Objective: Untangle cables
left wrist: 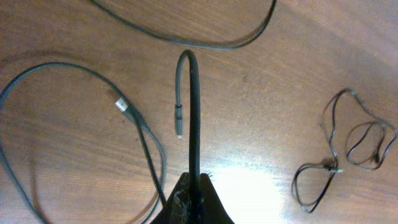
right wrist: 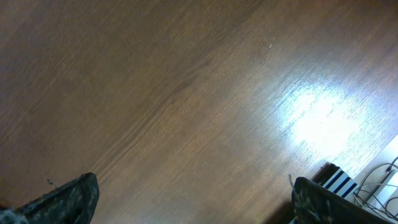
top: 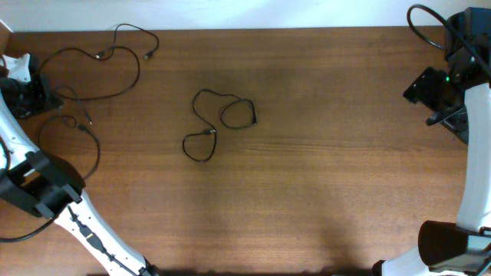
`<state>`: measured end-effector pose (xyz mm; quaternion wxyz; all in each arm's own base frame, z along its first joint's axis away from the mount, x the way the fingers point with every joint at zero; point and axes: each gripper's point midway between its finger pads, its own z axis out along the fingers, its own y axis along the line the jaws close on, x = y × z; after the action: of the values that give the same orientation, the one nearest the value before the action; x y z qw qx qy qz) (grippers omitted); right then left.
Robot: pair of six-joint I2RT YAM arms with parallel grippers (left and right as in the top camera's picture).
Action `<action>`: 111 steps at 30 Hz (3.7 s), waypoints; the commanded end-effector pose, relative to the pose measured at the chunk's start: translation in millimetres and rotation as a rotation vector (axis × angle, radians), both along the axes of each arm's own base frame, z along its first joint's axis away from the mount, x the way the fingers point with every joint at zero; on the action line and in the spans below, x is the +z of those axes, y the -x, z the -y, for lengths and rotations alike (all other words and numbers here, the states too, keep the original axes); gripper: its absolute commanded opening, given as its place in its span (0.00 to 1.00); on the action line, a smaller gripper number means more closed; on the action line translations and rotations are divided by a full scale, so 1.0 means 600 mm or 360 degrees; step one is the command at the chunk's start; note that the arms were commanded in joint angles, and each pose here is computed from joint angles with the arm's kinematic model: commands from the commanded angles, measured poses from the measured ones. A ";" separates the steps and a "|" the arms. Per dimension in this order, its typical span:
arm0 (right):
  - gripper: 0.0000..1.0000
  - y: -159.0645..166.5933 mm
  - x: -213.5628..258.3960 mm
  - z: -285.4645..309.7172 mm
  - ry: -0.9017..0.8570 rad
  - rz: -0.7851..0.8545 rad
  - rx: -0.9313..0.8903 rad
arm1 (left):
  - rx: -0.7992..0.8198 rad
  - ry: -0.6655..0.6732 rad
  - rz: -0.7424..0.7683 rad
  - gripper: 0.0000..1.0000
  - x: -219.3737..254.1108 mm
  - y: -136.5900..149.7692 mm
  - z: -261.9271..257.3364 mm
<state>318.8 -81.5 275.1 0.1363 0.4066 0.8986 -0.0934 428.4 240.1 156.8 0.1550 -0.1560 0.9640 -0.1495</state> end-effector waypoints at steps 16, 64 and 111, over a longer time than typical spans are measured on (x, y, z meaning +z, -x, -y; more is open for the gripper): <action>0.99 0.001 -0.001 0.002 0.0000 -0.0006 -0.0011 | 0.0650 -0.0202 -0.0584 0.99 -0.105 0.156 -0.148; 0.99 0.001 -0.001 0.002 0.0000 -0.0006 -0.0011 | 0.1202 -0.0258 -0.1154 0.99 -0.133 0.259 -0.118; 0.98 0.001 -0.001 0.002 0.0000 -0.0006 -0.0011 | 0.1431 -0.0275 -0.0439 0.42 -0.275 0.237 -0.030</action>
<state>319.0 -81.5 275.2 0.1366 0.4064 0.8986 -0.0933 287.1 254.9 0.1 0.0869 -0.5584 0.8244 0.0300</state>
